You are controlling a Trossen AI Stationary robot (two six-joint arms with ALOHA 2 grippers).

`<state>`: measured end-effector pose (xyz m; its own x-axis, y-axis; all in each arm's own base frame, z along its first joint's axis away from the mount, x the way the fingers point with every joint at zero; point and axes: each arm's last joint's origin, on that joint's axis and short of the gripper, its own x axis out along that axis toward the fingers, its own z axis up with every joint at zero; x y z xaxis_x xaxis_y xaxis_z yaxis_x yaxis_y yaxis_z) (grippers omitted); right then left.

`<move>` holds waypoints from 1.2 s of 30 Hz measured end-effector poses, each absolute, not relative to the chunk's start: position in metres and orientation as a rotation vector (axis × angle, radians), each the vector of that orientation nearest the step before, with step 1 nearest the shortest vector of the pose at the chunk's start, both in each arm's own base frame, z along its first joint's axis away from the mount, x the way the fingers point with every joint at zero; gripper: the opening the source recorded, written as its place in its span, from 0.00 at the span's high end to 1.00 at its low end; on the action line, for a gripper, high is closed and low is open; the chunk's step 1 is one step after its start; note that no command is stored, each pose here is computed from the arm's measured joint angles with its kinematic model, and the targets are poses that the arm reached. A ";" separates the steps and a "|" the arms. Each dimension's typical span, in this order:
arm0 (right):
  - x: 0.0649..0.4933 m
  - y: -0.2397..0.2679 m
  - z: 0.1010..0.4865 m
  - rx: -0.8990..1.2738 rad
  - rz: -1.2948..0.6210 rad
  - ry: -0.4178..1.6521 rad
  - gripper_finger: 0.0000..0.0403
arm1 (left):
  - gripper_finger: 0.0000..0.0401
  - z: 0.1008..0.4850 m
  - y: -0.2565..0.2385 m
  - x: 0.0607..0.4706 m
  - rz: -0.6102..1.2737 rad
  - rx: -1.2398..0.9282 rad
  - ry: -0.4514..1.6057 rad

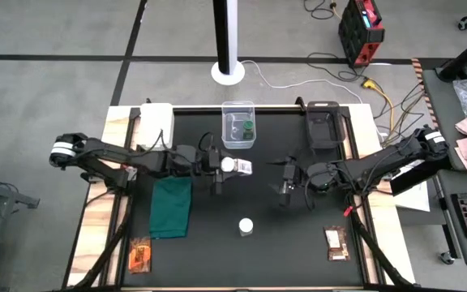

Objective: Sort spices by type
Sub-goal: Put the top white seasoning bottle into the black bin

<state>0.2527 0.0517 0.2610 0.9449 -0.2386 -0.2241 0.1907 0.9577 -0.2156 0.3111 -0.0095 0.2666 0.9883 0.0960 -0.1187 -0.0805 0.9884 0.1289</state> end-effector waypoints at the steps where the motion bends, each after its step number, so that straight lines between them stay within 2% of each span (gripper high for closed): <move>1: 0.253 0.052 0.262 -0.199 -0.219 0.247 0.21 | 0.56 0.266 -0.010 0.313 0.087 0.123 0.116; 7: 0.253 0.052 0.262 -0.211 -0.192 0.249 0.14 | 0.56 0.266 -0.012 0.321 0.016 0.111 0.017; 17: 0.253 0.053 0.263 -0.211 -0.170 0.235 0.17 | 0.56 0.270 -0.017 0.344 -0.078 0.095 -0.030; 24: 0.254 0.054 0.263 -0.201 -0.163 0.230 0.16 | 0.56 0.271 -0.021 0.368 -0.123 0.126 0.034; 30: 0.253 0.053 0.261 -0.163 -0.167 0.255 0.28 | 0.56 0.272 -0.021 0.371 -0.121 0.144 0.045; 36: 0.253 0.054 0.260 -0.154 -0.165 0.260 0.54 | 0.56 0.273 -0.020 0.370 -0.108 0.160 0.041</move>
